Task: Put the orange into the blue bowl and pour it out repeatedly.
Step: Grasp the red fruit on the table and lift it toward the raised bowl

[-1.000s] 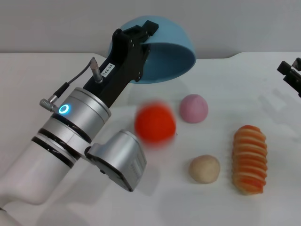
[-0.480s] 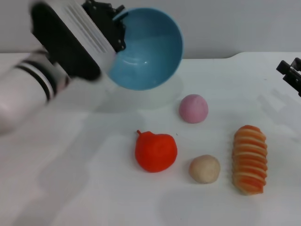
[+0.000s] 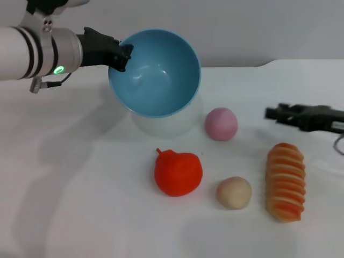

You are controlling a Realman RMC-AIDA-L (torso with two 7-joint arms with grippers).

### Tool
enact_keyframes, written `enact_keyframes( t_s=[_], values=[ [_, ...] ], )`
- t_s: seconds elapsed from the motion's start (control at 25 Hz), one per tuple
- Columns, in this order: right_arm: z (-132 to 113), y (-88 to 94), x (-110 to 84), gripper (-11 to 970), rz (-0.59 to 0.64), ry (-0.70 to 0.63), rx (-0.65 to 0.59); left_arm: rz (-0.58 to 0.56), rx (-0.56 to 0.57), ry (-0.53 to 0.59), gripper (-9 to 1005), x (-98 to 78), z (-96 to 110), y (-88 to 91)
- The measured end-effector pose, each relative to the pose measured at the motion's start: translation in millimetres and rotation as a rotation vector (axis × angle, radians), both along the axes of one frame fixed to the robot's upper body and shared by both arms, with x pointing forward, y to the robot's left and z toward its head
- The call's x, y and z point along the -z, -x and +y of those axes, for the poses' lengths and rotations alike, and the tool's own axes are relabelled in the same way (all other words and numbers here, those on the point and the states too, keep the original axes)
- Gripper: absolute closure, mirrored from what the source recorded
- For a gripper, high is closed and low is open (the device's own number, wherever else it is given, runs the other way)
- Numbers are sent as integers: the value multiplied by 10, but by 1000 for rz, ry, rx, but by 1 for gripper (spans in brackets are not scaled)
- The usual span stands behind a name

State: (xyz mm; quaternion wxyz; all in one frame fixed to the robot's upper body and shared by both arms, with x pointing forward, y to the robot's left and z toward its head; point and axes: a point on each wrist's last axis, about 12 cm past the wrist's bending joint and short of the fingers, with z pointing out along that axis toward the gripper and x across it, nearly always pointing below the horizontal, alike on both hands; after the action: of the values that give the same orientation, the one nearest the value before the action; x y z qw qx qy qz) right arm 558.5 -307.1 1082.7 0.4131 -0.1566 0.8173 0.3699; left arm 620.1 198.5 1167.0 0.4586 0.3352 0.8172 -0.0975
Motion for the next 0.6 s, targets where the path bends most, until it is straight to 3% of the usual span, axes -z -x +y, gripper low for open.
enact_keyframes(
  t_s=[0.24, 0.4, 0.6],
  values=[
    [548, -201, -103, 422, 67, 98, -234, 10, -9, -19, 996, -60, -102, -61],
    [971, -285, -54, 422, 106, 154, -362, 29, -33, 11, 996, -87, -134, -88],
    [1191, -303, 18, 422, 121, 215, -422, 28, -35, 10, 997, -75, -132, -91]
  ],
)
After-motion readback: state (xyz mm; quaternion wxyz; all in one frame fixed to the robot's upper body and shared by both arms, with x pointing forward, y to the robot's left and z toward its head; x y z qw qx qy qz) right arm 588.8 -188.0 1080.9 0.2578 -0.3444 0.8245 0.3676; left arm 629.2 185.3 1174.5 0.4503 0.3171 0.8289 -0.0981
